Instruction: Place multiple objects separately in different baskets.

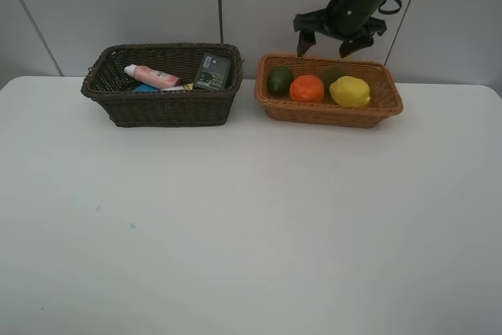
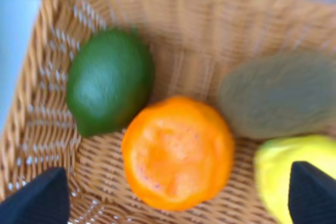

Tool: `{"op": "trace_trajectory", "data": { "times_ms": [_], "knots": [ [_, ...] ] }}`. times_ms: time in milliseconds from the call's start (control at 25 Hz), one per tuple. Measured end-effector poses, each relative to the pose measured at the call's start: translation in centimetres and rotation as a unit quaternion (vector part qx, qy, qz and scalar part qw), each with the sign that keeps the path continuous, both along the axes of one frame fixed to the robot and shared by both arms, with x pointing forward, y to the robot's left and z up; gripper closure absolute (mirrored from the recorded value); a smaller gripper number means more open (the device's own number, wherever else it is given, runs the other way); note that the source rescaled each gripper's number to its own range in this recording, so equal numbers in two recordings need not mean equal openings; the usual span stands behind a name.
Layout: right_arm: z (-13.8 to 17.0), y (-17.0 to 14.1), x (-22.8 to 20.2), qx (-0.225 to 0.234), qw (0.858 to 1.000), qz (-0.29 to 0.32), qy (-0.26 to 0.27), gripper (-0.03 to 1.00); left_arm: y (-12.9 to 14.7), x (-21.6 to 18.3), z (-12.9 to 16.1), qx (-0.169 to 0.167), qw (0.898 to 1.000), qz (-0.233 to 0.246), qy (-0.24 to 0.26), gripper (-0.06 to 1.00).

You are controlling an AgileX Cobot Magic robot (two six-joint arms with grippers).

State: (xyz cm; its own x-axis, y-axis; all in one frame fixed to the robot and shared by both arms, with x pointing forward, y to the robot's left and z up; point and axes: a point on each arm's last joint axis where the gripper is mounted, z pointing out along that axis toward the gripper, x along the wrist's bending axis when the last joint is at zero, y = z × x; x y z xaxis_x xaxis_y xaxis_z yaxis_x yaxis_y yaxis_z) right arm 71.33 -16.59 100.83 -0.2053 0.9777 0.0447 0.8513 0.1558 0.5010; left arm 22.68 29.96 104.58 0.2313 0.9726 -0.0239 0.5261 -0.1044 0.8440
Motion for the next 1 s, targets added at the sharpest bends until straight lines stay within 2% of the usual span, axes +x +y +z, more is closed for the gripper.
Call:
{"op": "trace_trajectory", "data": {
  "times_ms": [80, 240, 360, 480, 600, 720, 840, 1000],
  "knots": [
    [1.7, -2.1, -0.1, 0.0, 1.0, -0.02, -0.004, -0.01, 0.0, 0.0, 0.0, 0.0, 1.0, 0.0, 0.0, -0.05],
    [2.6, -8.4, -0.1, -0.016, 0.996, -0.082, 0.021, -0.02, 0.0, 0.0, 0.0, 0.0, 1.0, 0.0, 0.0, -0.05],
    [2.2, -13.5, -0.5, -0.027, 0.989, -0.134, 0.064, -0.03, 0.0, 0.0, 0.0, 0.0, 1.0, 0.0, 0.0, -0.05],
    [2.4, -16.7, -2.0, -0.045, 0.978, -0.169, 0.111, -0.03, 0.0, 0.0, 0.0, 0.0, 1.0, 0.0, 0.0, -0.05],
    [3.0, -18.6, -4.6, -0.045, 0.969, -0.2, 0.135, -0.03, 0.0, 0.0, 0.0, 0.0, 1.0, 0.0, 0.0, -0.05],
    [3.4, -19.0, -8.7, -0.054, 0.962, -0.213, 0.164, -0.03, 0.0, 0.0, 0.0, 0.0, 1.0, 0.0, 0.0, -0.05],
    [4.3, -18.4, -13.5, -0.052, 0.961, -0.222, 0.154, -0.03, 0.0, 0.0, 0.0, 0.0, 1.0, 0.0, 0.0, -0.05],
    [6.1, -17.4, -21.0, -0.045, 0.967, -0.227, 0.11, -0.03, 0.0, 0.0, 0.0, 0.0, 1.0, 0.0, 0.0, -0.05]
  ]
}}
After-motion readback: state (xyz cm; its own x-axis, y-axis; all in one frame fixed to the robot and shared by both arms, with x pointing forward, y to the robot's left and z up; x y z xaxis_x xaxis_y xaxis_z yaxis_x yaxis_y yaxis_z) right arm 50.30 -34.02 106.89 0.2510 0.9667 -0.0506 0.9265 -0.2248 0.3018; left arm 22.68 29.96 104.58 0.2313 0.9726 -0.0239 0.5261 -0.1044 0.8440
